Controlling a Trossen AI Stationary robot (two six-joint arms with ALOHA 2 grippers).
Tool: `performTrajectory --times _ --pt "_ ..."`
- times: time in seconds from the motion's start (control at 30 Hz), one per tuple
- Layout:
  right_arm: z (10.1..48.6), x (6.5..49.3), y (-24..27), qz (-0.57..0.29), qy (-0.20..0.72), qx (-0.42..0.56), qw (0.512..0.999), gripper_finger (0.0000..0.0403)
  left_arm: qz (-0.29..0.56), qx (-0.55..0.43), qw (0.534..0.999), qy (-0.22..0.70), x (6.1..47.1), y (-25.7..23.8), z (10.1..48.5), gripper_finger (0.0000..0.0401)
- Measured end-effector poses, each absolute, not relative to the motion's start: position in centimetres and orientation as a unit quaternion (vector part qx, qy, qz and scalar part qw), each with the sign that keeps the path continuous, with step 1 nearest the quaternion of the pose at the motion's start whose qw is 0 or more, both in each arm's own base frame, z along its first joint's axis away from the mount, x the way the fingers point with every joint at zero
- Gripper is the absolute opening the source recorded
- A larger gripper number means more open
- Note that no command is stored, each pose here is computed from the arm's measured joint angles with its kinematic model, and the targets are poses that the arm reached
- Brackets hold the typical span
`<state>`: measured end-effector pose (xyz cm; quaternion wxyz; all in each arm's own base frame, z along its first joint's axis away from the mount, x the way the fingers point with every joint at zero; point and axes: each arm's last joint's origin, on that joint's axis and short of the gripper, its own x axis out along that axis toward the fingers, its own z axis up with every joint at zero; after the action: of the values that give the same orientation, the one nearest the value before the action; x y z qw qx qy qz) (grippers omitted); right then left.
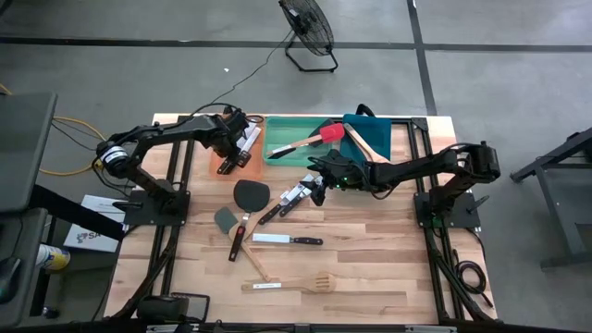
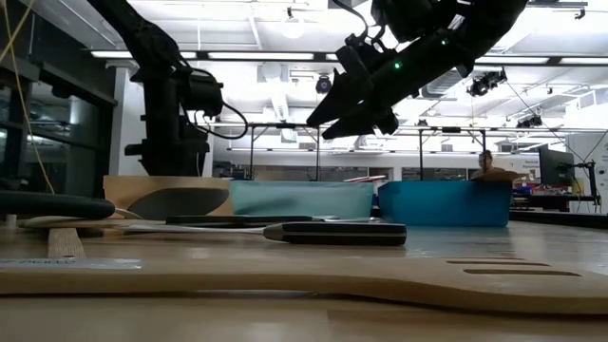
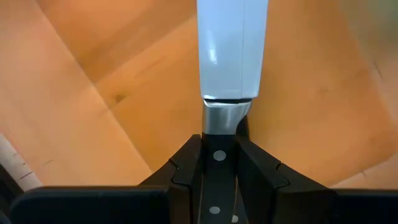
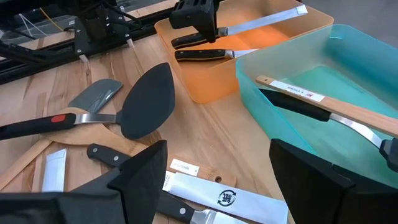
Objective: Pick & Place Kitchen Items
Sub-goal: Put the black knife into the orange bin, then put the black spatula into the green bin
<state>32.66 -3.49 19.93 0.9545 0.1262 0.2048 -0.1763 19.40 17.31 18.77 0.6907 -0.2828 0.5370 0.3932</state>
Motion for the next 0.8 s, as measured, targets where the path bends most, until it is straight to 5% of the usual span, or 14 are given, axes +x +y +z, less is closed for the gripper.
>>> performTrajectory --times 0.43,0.8 --pt "19.87 32.63 -3.48 -0.179 0.206 0.135 0.953 0.0275 0.387 -0.285 0.695 0.535 19.49 17.29 18.78 0.0079" --pt "19.83 32.61 -3.47 -0.178 0.208 0.139 0.952 0.0275 0.371 -0.293 0.700 0.535 19.63 17.20 18.89 0.0151"
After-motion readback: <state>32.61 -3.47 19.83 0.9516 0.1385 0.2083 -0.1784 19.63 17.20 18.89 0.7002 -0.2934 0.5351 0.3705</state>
